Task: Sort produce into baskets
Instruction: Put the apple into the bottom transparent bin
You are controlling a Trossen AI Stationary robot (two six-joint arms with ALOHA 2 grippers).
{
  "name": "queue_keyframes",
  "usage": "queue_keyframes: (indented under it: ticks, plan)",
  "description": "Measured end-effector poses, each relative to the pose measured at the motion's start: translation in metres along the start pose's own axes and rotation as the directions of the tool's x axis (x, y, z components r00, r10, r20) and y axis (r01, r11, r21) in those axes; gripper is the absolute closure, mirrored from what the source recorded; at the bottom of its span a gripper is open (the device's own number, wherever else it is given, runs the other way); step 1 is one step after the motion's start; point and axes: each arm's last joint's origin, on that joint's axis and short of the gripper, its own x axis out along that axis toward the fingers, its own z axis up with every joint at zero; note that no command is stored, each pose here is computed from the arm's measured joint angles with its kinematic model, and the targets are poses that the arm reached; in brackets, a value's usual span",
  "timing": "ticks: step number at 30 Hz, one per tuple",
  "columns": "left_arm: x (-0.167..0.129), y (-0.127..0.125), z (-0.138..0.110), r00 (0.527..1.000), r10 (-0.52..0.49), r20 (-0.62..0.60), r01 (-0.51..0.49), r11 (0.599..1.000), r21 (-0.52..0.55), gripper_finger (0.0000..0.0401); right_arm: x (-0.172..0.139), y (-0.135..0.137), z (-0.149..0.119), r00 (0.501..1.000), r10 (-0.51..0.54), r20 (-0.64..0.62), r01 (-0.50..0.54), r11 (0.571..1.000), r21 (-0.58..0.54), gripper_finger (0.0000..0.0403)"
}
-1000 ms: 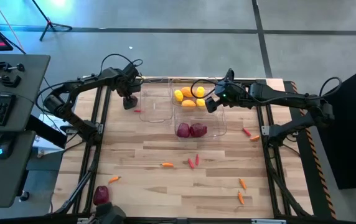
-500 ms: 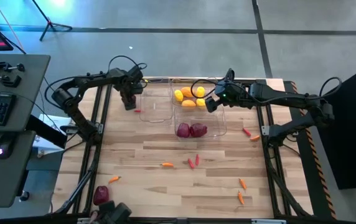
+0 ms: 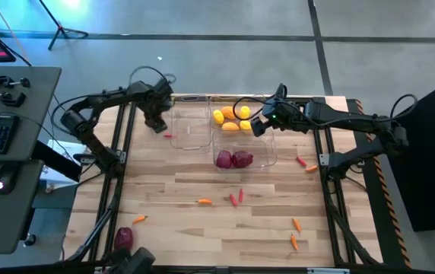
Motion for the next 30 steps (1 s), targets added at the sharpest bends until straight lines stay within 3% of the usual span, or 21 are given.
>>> queue_keyframes:
  ticks: [3, 6, 10, 12, 14, 16, 18, 20, 25, 30]
  plan:
    - [-0.034, 0.009, -0.005, 0.988, 0.058, 0.140, -0.044, 0.994, -0.102, 0.0125, 0.000, 0.000, -0.001, 1.000, -0.004, -0.005, 0.004, 1.000, -0.003, 0.0020]
    - [-0.061, 0.009, -0.019, 0.968, 0.082, 0.238, -0.028, 0.975, -0.220, 0.0128, 0.000, -0.001, -0.001, 1.000, -0.007, -0.010, 0.007, 1.000, -0.005, 0.0020]
    - [-0.102, -0.003, -0.036, 0.876, 0.003, 0.483, 0.162, 0.940, -0.301, 0.0128, 0.000, -0.002, -0.002, 1.000, -0.015, -0.023, 0.015, 1.000, -0.004, 0.0020]
    - [-0.122, -0.014, -0.041, 0.756, -0.074, 0.650, 0.308, 0.917, -0.254, 0.0129, 0.000, -0.002, -0.003, 0.999, -0.020, -0.031, 0.021, 0.999, 0.025, 0.0020]
    - [-0.142, -0.027, -0.047, 0.581, -0.127, 0.804, 0.437, 0.882, -0.176, 0.0129, 0.000, -0.003, -0.004, 0.999, -0.024, -0.041, 0.026, 0.999, 0.032, 0.0020]
    - [-0.157, -0.043, -0.052, 0.418, -0.158, 0.895, 0.526, 0.845, -0.096, 0.0129, 0.000, -0.004, -0.005, 0.998, -0.032, -0.051, 0.033, 0.999, 0.026, 0.0020]
    - [-0.164, -0.060, -0.054, 0.310, -0.186, 0.932, 0.574, 0.819, -0.028, 0.0130, 0.000, -0.004, -0.006, 0.997, -0.039, -0.061, 0.041, 0.999, 0.024, 0.0020]
    - [-0.166, -0.081, -0.055, 0.280, -0.210, 0.937, 0.586, 0.811, 0.006, 0.0130, 0.000, -0.005, -0.006, 0.997, -0.044, -0.059, 0.046, 0.998, 0.043, 0.0020]
    - [-0.150, -0.140, -0.039, 0.326, -0.283, 0.902, 0.560, 0.826, 0.057, 0.0130, 0.000, -0.004, -0.004, 0.998, -0.053, -0.024, 0.054, 0.996, 0.073, 0.0020]
    - [-0.134, -0.194, -0.007, 0.260, -0.381, 0.887, 0.540, 0.819, 0.194, 0.0130, 0.000, 0.000, 0.003, 0.998, -0.032, 0.050, 0.026, 0.994, 0.109, 0.0020]
